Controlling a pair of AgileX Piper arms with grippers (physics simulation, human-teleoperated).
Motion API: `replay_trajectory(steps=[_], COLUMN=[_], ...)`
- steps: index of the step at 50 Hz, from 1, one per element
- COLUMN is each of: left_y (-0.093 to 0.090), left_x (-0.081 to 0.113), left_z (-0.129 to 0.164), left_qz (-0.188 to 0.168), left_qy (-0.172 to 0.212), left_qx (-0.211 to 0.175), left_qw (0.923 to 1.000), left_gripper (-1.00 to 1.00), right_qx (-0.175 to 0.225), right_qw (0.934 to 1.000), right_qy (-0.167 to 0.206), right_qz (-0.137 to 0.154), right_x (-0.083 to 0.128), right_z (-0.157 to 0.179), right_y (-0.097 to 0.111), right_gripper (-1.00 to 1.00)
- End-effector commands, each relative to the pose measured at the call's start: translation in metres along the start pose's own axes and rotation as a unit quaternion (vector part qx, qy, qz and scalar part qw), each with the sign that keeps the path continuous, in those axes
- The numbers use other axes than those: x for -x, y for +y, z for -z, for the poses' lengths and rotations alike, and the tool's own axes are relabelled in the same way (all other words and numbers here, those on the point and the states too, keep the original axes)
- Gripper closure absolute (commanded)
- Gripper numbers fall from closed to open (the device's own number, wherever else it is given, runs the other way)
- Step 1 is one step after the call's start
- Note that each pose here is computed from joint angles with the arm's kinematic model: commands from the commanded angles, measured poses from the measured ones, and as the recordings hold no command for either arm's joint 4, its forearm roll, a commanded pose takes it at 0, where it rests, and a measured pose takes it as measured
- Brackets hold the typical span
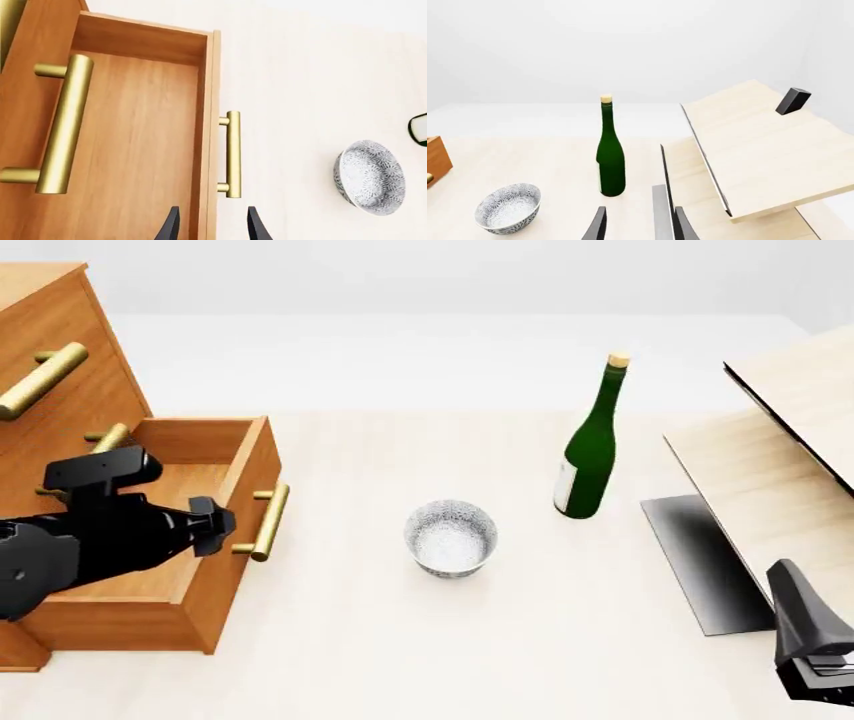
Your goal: Put the bowl in the bottom drawer of the cabinet and close it.
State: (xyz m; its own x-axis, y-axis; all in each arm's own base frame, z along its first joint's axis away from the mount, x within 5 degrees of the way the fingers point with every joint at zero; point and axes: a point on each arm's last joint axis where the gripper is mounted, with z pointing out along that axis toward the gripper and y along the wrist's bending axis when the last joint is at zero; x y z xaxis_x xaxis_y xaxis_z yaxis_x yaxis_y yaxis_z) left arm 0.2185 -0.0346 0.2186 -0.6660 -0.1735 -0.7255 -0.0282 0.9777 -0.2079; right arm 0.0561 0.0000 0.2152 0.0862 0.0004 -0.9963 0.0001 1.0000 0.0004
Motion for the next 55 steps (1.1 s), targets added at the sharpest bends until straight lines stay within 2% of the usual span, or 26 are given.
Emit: replay_trajectory(steps=[1,22,55], left_y=[-0.002,-0.008,-0.027], left_x=[-0.008,-0.016,-0.025], left_z=[0.005,0.001,-0.006], left_qz=[-0.013,-0.017,-0.045], left_qy=[-0.02,-0.005,0.011], left_qx=[-0.013,-0.025,-0.056], left_qw=[0.9996,0.9995,0.9974], left_gripper=[-1.0,-1.0,-1.0], right_qx=[0.0,0.0,0.0], right_qw=[1.0,1.0,1.0], right_qy=[0.0,0.0,0.0], right_qz=[0.0,0.0,0.0], right_x=[0.0,0.0,0.0], right_z=[0.0,0.0,0.0], right_y=[0.0,0.0,0.0], right_gripper=[-1.0,-1.0,-1.0])
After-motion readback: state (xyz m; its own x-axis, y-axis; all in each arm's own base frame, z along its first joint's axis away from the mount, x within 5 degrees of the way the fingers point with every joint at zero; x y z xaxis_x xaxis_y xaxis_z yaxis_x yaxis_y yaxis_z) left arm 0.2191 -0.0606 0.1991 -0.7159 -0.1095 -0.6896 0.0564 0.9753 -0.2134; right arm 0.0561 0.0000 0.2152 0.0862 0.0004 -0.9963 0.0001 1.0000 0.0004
